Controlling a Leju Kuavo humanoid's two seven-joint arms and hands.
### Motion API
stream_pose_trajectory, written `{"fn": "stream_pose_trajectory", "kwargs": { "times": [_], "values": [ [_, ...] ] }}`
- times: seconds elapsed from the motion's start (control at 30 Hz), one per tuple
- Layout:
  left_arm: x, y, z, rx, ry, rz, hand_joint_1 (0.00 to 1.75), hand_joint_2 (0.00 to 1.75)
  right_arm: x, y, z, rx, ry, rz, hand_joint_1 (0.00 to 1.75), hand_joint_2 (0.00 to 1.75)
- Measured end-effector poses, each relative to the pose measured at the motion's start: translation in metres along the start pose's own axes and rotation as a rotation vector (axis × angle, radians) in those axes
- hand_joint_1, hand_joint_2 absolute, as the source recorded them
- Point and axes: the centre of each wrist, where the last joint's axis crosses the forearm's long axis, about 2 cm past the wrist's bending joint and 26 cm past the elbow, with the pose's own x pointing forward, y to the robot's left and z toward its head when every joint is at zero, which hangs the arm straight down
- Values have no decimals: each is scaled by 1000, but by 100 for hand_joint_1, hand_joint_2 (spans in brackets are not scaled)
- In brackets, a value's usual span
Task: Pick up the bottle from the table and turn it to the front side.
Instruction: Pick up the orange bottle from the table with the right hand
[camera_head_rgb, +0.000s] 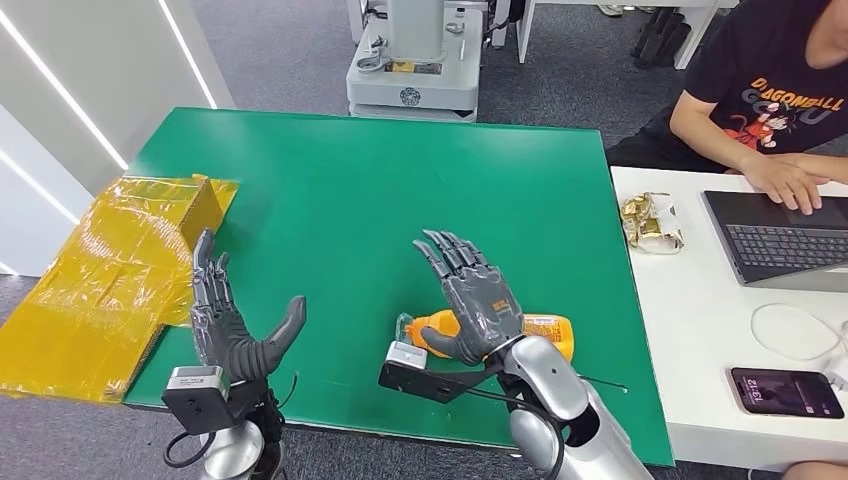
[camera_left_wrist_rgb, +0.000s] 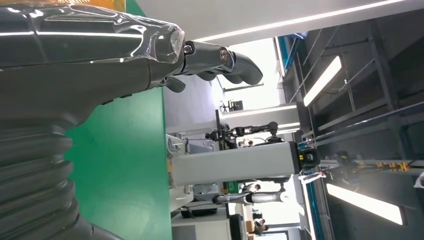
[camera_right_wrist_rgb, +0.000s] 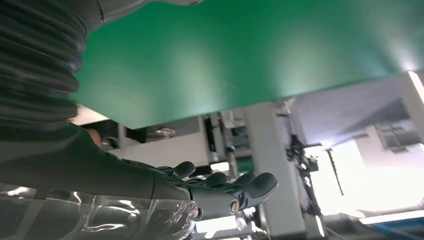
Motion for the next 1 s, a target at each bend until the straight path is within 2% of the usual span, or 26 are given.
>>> {"fn": "stream_pose_trajectory", "kwargs": {
  "times": [0.5,1.0],
  "values": [
    [1,-4,1,-14,13,15,0,175,-44,17,14,138,166,-11,0,175],
    [3,-7,5,-16,23,25,0,175,-74,41,24,237,245,-93,0,175]
  ]
}}
